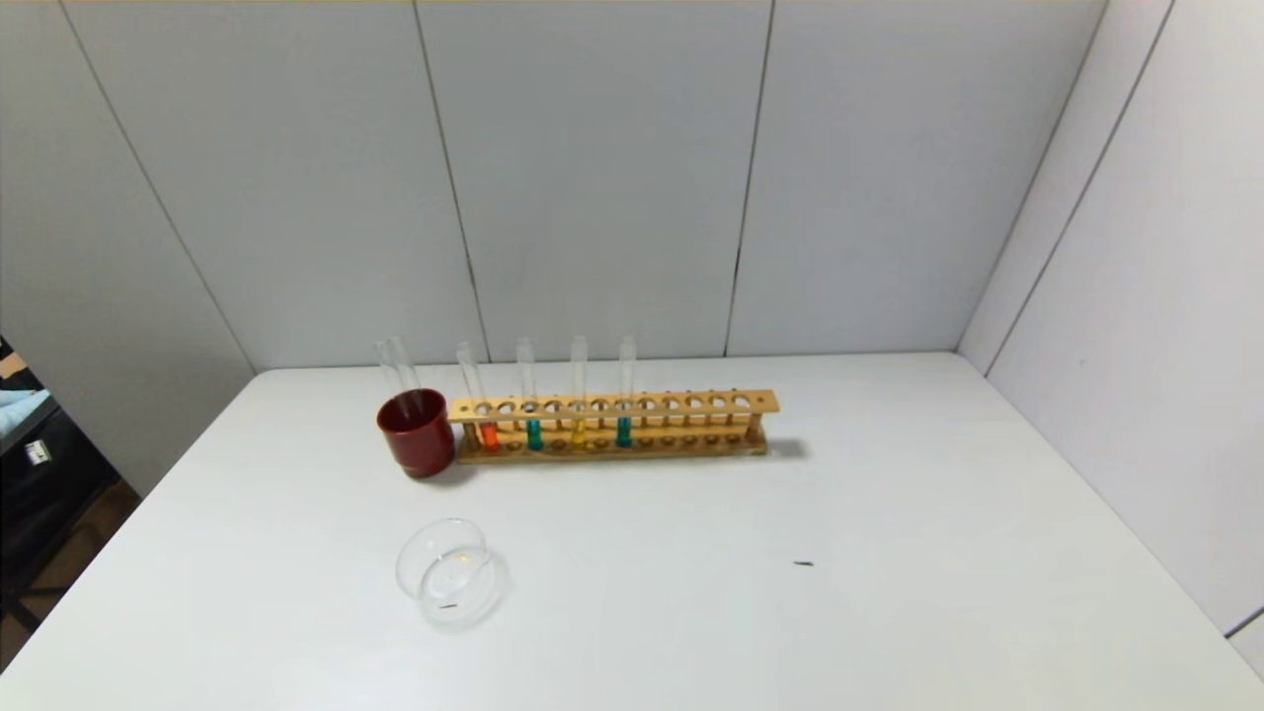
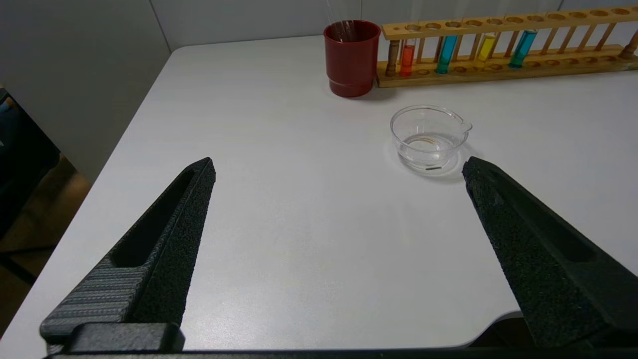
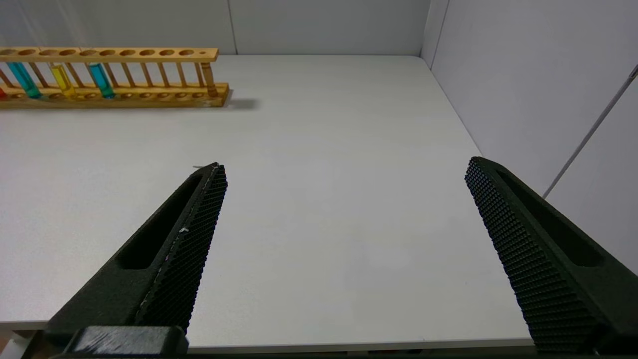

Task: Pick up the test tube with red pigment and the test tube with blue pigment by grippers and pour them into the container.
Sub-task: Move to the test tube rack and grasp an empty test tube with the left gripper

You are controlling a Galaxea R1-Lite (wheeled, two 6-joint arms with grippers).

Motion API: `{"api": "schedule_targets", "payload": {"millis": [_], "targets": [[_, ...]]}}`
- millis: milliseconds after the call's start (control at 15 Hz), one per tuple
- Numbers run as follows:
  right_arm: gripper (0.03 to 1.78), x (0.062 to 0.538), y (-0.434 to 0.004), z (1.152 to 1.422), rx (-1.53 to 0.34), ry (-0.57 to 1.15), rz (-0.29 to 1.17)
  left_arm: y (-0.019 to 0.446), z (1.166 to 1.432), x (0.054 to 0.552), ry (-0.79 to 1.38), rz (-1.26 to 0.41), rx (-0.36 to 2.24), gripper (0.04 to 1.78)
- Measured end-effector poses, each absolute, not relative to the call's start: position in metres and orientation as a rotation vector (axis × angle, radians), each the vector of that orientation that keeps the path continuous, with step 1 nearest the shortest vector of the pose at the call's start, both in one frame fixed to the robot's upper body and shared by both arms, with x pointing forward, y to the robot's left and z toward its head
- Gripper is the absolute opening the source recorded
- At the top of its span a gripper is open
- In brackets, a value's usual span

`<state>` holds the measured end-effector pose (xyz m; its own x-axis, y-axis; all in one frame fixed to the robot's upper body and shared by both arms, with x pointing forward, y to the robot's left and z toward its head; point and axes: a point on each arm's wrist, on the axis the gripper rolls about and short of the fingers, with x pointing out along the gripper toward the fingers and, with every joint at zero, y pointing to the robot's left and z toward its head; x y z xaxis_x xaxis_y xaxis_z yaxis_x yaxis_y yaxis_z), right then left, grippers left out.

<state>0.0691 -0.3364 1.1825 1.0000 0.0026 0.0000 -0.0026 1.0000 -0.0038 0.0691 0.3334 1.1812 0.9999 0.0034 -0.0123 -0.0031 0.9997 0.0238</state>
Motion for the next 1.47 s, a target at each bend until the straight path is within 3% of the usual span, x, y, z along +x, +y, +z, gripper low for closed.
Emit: {"api": "schedule_targets", "payload": {"millis": [1067,1200,1467], "targets": [[1.75,0.069,-0.336,1.182,-0.004,0.0,0.003,0.333,1.186,0.068,-0.001,-0.017,0.047,1.75],[1.75,0.069,-0.336,1.182,-0.004,0.0,0.003,0.332,1.203,0.061,-0.019,-0.053,0.052,1.75],[1.75,0.069,-0.336,1.182,-0.004,0.0,0.003,0.331,1.262,0.05,0.047,-0.119,0.096,1.75]]}}
